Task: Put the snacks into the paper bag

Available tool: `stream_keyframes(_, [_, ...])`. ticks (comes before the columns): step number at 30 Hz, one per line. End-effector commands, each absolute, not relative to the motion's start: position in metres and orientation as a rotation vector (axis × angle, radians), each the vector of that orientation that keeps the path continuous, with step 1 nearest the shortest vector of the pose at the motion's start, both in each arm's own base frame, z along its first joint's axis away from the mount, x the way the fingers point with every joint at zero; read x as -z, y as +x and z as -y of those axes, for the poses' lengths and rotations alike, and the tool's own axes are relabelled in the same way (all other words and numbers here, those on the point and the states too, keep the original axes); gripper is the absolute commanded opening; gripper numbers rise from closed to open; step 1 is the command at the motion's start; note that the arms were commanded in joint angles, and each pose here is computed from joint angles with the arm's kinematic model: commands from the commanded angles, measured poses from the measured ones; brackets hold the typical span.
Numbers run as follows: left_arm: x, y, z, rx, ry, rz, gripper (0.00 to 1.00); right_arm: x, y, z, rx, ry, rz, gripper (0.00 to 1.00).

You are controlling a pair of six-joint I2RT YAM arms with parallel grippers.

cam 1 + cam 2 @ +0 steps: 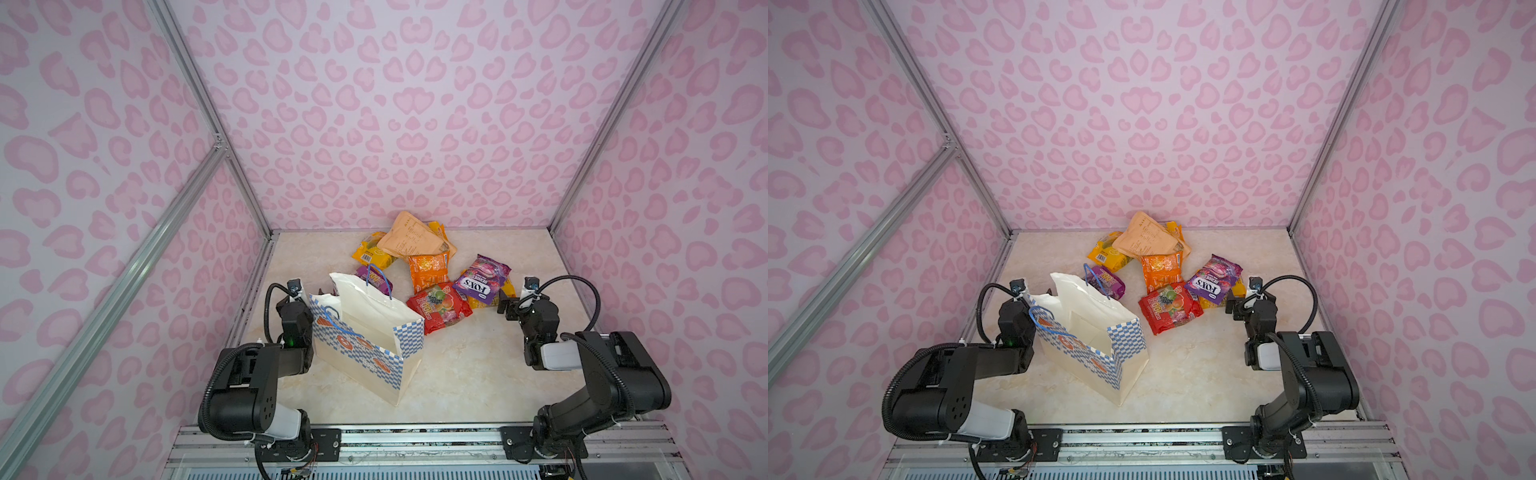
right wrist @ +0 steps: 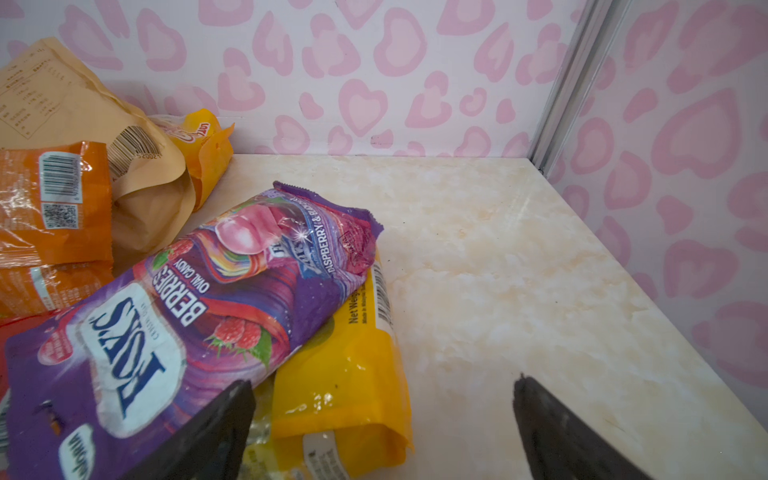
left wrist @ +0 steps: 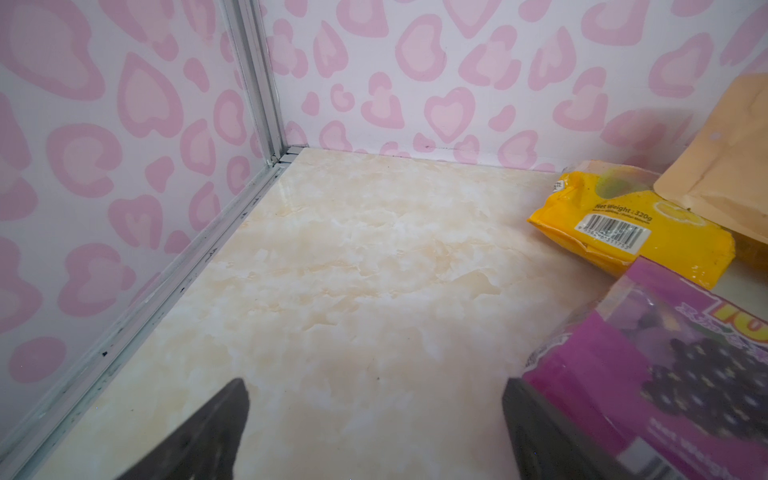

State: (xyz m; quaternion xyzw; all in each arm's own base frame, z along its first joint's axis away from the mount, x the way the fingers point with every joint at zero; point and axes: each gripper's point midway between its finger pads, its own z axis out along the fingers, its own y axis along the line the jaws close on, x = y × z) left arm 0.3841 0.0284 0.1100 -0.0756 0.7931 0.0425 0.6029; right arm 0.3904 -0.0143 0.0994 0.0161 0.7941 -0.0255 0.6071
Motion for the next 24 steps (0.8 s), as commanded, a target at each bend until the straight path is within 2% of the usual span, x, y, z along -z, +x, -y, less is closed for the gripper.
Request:
stream_keyframes(1, [-0.118, 0.386, -0.027, -0.082, -0.168, -1.808, 0.98, -0.102, 0.391, 0.013, 0.031, 0.041, -1.823, 1.00])
stream_keyframes(6, [-0.121, 0.385, -0.032, -0.096, -0.189, -1.793, 0.98, -0.101, 0.391, 0.017, 0.044, 0.065, -1.827, 1.00])
stream_keyframes(9, [-0.137, 0.367, -0.059, -0.231, -0.373, -1.733, 0.98, -0.104, 0.390, 0.020, 0.054, 0.090, -1.813, 1.00])
stream_keyframes(13, [-0.175, 0.337, -0.065, -0.285, -0.522, -1.672, 0.98, -0.143, 0.372, 0.039, 0.156, 0.206, -1.750, 1.00])
stream_keyframes(15, [-0.183, 0.319, -0.072, -0.209, -0.762, -1.722, 0.98, -0.164, 0.368, 0.044, 0.181, 0.284, -1.723, 1.00])
stream_keyframes(19, [-0.198, 0.263, -0.078, -0.068, -1.190, -1.768, 0.97, -0.185, 0.352, 0.076, 0.085, 0.723, -1.635, 1.00])
stream_keyframes(24, [-0.258, 0.240, -0.022, 0.383, -1.003, -1.844, 0.97, -0.172, 0.344, 0.094, -0.286, 1.067, -1.525, 1.00])
